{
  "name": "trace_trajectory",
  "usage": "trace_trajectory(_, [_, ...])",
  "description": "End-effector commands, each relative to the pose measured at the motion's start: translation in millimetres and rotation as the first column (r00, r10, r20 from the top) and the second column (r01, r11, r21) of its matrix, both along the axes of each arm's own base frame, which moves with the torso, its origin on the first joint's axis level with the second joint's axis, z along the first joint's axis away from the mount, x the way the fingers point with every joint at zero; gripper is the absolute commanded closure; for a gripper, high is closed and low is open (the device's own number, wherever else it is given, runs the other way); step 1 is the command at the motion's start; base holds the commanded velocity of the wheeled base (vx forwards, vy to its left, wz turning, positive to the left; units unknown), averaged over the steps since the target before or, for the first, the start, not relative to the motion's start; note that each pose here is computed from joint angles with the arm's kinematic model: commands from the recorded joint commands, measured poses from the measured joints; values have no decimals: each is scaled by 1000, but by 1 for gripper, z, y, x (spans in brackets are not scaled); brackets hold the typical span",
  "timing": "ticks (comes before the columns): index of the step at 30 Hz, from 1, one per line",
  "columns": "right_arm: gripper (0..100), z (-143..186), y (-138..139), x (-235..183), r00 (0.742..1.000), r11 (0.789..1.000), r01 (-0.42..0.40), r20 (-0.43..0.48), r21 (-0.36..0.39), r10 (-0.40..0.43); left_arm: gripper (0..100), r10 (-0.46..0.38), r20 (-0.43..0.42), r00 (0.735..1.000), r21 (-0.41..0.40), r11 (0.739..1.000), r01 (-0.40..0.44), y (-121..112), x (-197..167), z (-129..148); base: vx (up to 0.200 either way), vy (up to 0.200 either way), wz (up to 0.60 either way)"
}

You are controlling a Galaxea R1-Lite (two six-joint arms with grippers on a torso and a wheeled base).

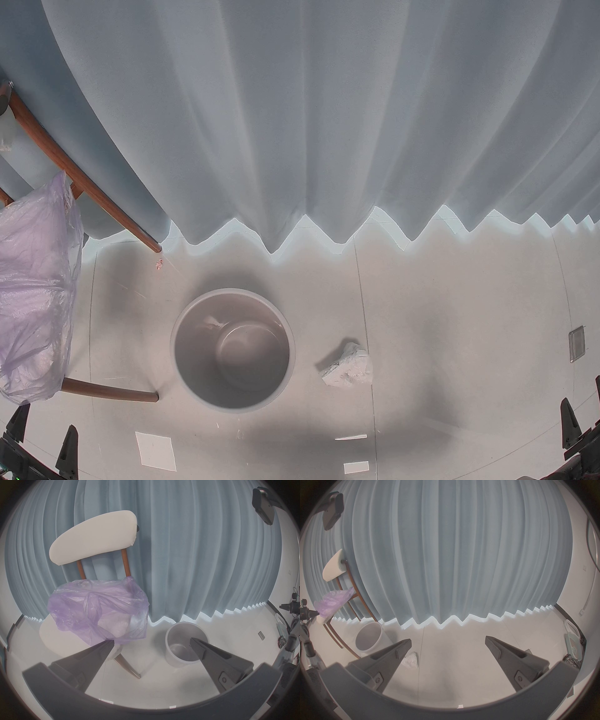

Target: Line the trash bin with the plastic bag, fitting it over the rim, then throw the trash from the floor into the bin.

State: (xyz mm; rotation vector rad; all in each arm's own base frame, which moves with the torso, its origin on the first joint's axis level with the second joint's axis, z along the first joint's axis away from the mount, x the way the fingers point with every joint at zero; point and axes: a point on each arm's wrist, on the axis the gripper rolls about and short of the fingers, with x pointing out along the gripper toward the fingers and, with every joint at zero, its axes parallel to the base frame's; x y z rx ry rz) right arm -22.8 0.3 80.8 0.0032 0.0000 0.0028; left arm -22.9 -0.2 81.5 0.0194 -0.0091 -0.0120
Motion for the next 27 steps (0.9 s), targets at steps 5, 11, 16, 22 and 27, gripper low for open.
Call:
trace_trajectory(5, [0, -5, 0, 0, 1000, 1000, 0, 0, 0, 0, 0, 1, 2, 1000, 1, 1000, -1, 0, 0, -5, 0, 0, 0])
trace_trajectory(11, [0, -5, 0, 0, 1000, 1000, 0, 0, 0, 0, 0, 12, 0, 1000, -6, 1000, -12, 0, 0, -5, 0, 0, 0])
trace_trajectory(16, [0, -5, 0, 0, 1000, 1000, 0, 0, 0, 0, 0, 12, 3, 1000, -1, 1000, -12, 0, 0, -5, 0, 0, 0])
trace_trajectory(22, [0, -5, 0, 0, 1000, 1000, 0, 0, 0, 0, 0, 11, 5, 1000, -1, 1000, -11, 0, 0, -5, 0, 0, 0])
trace_trajectory(27, [0, -5, 0, 0, 1000, 1000, 0, 0, 0, 0, 0, 12, 9, 1000, 0, 1000, -12, 0, 0, -4, 0, 0, 0])
